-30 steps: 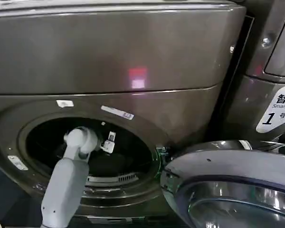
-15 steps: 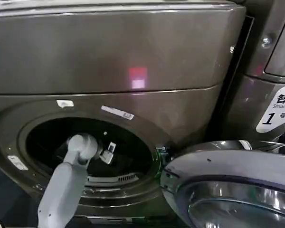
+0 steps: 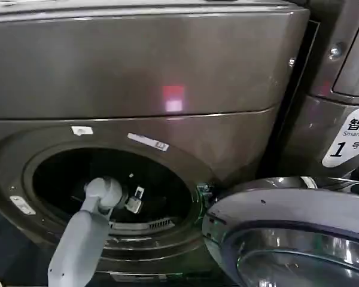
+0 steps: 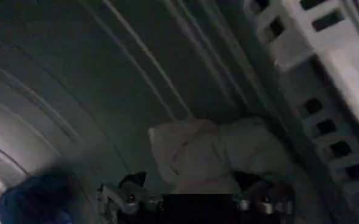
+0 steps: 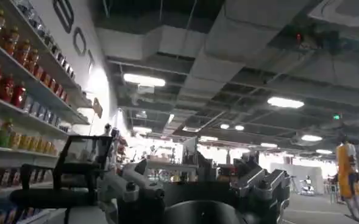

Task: Grasp the clothes from the dryer.

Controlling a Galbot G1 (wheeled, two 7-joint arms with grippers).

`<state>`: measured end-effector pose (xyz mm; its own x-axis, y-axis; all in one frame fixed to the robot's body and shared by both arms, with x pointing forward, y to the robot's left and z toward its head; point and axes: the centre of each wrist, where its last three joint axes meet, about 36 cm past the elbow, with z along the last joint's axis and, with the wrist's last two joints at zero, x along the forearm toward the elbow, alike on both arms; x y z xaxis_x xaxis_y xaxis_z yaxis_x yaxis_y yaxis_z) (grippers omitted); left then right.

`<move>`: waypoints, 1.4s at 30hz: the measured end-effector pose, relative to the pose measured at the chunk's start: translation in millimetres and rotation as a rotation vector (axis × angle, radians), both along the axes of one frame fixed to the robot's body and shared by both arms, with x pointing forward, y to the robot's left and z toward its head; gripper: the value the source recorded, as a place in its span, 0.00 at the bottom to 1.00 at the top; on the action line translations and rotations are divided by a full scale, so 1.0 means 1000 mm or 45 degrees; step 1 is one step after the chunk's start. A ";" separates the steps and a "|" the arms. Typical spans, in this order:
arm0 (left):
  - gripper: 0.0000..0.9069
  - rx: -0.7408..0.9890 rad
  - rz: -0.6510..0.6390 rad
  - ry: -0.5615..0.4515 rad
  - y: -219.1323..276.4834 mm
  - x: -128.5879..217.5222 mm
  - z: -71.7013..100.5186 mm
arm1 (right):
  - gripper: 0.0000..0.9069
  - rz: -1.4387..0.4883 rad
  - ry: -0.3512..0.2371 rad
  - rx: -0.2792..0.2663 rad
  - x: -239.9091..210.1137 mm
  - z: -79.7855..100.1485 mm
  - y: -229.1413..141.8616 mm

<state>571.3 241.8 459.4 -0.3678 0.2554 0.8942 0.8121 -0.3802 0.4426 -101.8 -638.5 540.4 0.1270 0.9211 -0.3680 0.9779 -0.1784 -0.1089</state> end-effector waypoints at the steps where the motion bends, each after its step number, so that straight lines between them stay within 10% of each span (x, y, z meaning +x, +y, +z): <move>1: 0.00 -0.002 0.004 0.006 0.000 0.001 -0.001 | 1.00 0.001 0.000 0.000 0.000 0.000 0.000; 25: 0.00 -0.265 0.172 0.070 -0.003 0.019 -0.016 | 1.00 0.019 0.001 0.002 0.007 -0.002 -0.001; 42: 0.00 -1.091 0.795 -0.529 -0.044 0.015 0.013 | 1.00 0.030 -0.026 -0.016 0.012 0.005 0.004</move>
<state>586.0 197.5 472.8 -0.8721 0.3920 0.2928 0.4832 0.5964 0.6410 -89.3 -634.7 545.6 0.1131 0.9191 -0.3774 0.9838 -0.1567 -0.0866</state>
